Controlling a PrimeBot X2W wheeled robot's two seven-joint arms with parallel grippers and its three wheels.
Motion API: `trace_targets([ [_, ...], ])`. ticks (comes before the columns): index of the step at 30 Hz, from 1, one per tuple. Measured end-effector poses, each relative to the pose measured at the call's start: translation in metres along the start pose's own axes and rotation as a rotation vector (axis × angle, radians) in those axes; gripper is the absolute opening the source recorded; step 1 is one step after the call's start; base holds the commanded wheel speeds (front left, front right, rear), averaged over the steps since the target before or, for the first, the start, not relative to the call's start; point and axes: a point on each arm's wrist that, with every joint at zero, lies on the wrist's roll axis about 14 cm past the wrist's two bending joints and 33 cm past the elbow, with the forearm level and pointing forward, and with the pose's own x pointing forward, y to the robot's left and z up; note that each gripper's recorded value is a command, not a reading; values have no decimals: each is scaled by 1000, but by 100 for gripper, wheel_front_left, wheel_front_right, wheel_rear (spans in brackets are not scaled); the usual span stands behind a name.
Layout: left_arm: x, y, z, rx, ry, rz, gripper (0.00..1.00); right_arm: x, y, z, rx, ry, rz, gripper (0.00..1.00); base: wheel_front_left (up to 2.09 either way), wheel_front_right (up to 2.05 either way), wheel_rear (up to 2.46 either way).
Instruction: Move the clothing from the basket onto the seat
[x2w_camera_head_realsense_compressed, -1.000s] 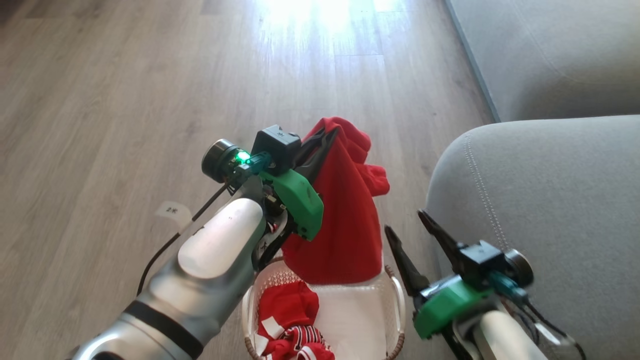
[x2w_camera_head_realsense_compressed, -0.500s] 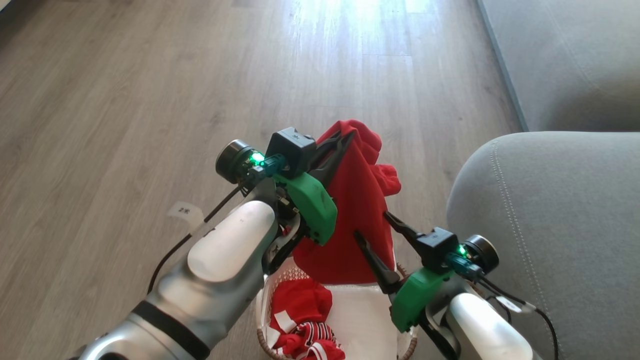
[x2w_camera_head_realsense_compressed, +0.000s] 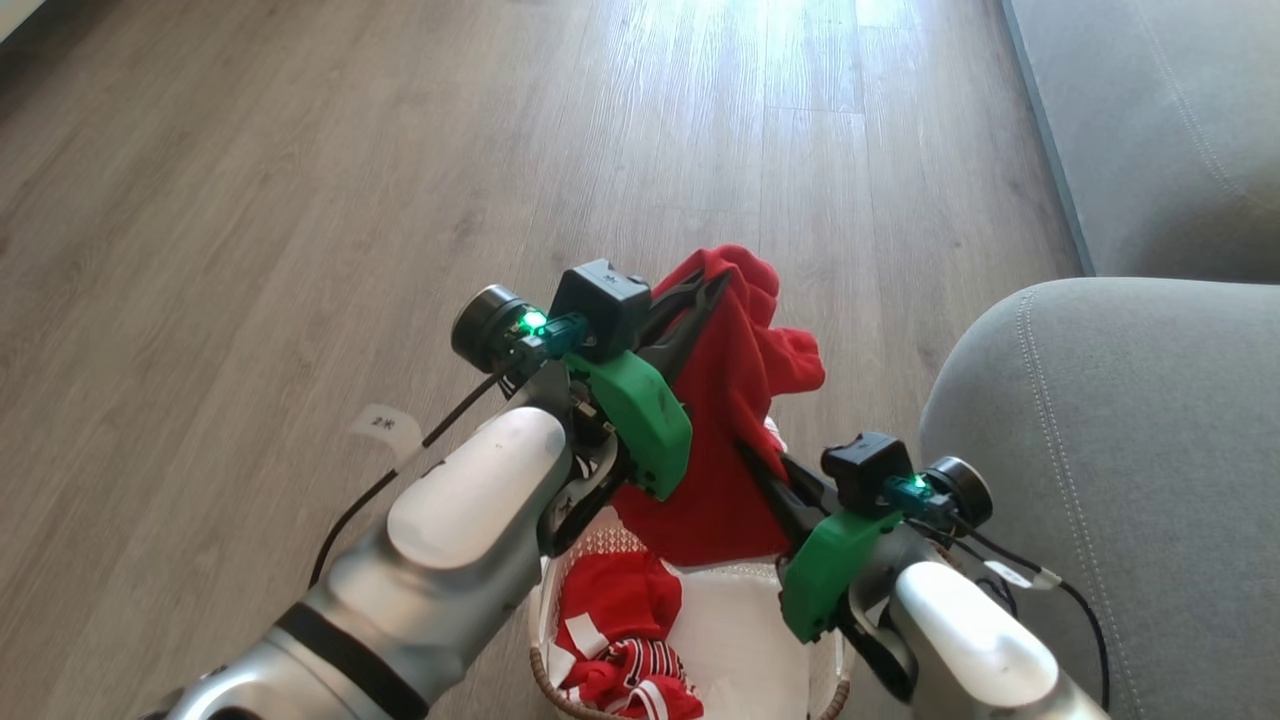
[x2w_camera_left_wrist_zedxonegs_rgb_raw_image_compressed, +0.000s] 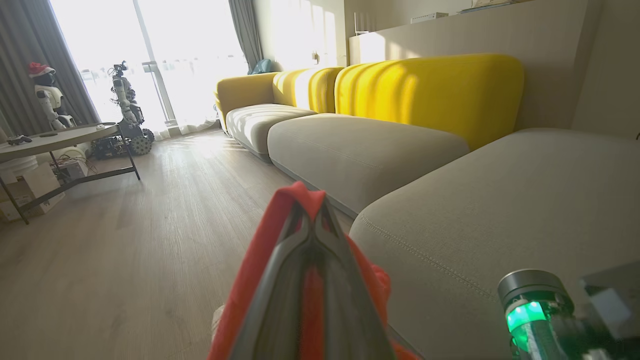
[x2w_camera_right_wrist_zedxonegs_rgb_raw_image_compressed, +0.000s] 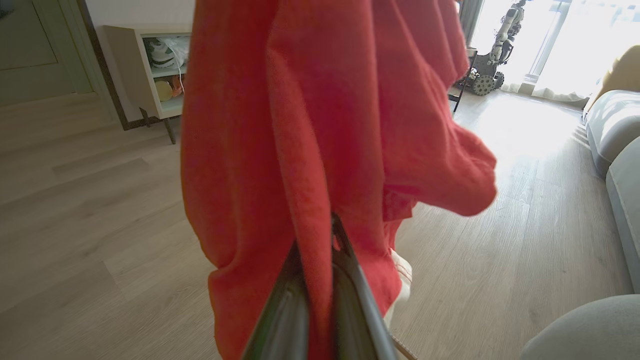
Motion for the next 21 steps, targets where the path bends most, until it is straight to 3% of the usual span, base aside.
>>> trace_targets([
  [4, 0, 3, -6, -12, 6, 12, 0, -3, -14, 4, 21, -16, -45, 0, 0, 0, 0],
  [6, 0, 7, -9, -19, 8, 20, 37, -5, -19, 8, 26, -29, -65, 0, 0, 0, 0],
  [7, -1, 8, -10, -20, 7, 22, 49, -6, -23, 10, 28, -37, -77, 0, 0, 0, 0],
  [8, -1, 9, -13, -19, 9, 23, 82, -8, -27, 11, 28, -43, -90, 0, 0, 0, 0],
  [9, -1, 8, -17, -23, 13, 23, 100, -10, -31, 13, 28, -50, -105, 0, 0, 0, 0],
  [21, -3, -18, -59, -105, 63, -21, 100, -50, -91, 25, -7, -105, -317, 0, 0, 0, 0],
])
